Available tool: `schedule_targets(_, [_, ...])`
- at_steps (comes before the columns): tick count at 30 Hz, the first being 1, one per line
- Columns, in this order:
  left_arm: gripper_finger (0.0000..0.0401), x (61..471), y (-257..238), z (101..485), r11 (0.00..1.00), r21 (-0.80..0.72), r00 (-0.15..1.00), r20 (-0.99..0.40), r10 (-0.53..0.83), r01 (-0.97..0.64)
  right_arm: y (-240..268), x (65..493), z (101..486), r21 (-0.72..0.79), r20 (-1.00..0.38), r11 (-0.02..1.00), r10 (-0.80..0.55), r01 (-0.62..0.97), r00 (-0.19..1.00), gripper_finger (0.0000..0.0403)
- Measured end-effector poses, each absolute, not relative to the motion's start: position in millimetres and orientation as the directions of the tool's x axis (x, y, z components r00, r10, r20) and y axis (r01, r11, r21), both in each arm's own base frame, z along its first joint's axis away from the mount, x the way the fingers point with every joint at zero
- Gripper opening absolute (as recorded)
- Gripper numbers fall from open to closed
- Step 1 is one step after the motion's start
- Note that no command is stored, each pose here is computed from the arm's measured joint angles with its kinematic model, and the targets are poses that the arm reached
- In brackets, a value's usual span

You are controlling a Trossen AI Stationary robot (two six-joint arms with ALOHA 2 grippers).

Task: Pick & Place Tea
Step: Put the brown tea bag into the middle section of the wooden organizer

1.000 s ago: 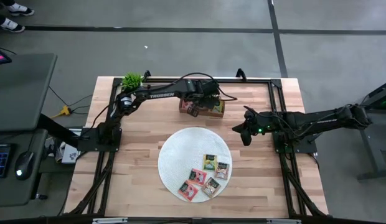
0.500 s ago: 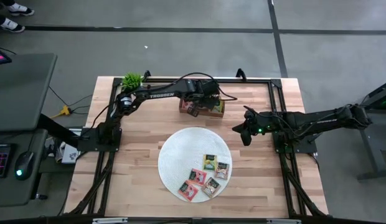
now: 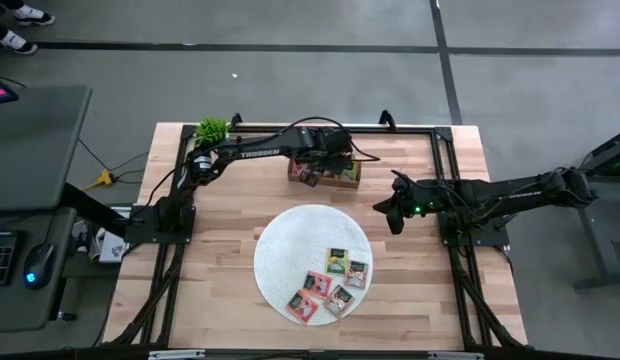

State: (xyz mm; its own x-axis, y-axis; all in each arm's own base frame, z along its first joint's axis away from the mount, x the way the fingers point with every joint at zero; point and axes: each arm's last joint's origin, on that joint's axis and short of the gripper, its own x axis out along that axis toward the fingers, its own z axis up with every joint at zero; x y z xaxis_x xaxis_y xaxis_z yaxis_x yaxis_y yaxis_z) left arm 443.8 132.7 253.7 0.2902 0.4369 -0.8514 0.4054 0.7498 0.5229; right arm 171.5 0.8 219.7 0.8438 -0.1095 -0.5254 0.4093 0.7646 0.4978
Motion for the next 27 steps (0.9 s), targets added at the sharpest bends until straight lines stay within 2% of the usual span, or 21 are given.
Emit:
schedule_targets(13, [0.0074,440.9,133.8,253.5,0.738,0.546,0.244,-0.838,0.489,0.397,0.8,171.5,219.7,0.498,-0.525,0.765,-0.109,0.409,0.844,0.0])
schedule_targets(20, [0.0074,435.4,140.7,252.3,0.808,0.528,0.204,-0.849,0.488,0.264,0.8,171.5,219.7,0.498,-0.526,0.765,-0.109,0.409,0.844,0.0])
schedule_targets(22, [0.0074,431.7,149.6,251.6,0.847,0.496,0.2,-0.865,0.461,0.193,0.9,171.5,219.6,0.502,-0.526,0.763,-0.105,0.408,0.844,0.0])
schedule_targets(27, [0.0074,423.0,177.1,250.4,0.943,0.328,0.27,-0.915,0.301,0.059,1.0,171.5,219.6,0.503,-0.526,0.763,-0.102,0.406,0.844,0.0])
